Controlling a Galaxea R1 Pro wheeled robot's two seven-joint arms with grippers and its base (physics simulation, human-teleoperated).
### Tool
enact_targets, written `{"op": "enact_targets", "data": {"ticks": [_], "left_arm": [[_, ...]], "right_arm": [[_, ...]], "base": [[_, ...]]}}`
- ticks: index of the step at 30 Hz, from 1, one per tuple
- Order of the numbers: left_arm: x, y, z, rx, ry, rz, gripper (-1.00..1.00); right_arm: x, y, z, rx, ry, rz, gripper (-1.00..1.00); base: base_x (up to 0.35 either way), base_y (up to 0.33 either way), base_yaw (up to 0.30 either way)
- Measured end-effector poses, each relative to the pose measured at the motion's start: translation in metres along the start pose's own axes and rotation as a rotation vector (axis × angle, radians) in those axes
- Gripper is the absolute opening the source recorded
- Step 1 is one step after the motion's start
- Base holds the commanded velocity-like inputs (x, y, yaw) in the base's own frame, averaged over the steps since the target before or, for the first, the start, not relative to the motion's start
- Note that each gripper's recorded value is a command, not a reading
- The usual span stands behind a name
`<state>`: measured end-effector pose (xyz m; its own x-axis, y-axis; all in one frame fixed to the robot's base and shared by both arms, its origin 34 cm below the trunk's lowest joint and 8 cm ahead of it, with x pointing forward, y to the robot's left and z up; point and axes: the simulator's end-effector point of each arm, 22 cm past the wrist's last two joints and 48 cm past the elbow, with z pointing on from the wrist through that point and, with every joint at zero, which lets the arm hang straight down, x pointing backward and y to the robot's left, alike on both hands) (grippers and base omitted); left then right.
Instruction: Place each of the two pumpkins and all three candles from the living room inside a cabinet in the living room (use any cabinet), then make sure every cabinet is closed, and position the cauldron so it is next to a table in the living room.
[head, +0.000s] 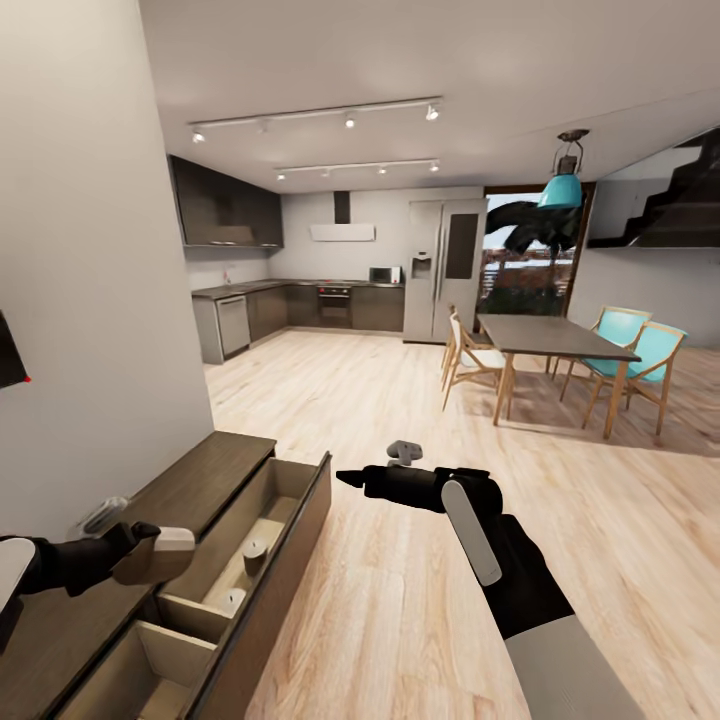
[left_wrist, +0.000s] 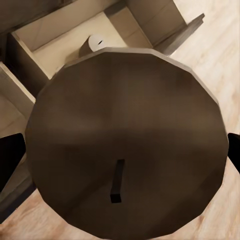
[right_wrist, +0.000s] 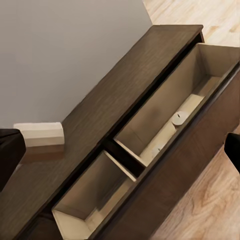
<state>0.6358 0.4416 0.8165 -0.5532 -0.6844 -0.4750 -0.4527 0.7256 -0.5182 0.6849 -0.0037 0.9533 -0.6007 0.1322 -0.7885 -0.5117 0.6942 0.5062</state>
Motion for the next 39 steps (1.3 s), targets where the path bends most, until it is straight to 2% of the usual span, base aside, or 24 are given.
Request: {"op": "enact_targets", "data": {"ticks": [12, 23, 39], "left_arm": [[0.0006, -0.0030, 0.0003, 0.009, 0.000, -0.003, -1.00], [-0.0006, -0.0048, -0.0024, 0.014, -0.004, -0.002, -1.00], [-0.0005, -0.0037, -0.0025, 0.011, -0.003, -0.002, -1.00]], "right_arm": [[-0.0001, 0.0000, -0.0001, -0.001, 0.000, 0.000, 1.00], [-0.0024, 0.0035, -0.0020, -0.003, -0.005, -0.005, 1.00], [-0.0024, 0.0043, -0.0021, -0.003, -0.005, -0.006, 1.00]], "base": [[0.074, -0.014, 0.014], [0.134, 0.005, -0.121], [0.229, 0.072, -0.002]]}}
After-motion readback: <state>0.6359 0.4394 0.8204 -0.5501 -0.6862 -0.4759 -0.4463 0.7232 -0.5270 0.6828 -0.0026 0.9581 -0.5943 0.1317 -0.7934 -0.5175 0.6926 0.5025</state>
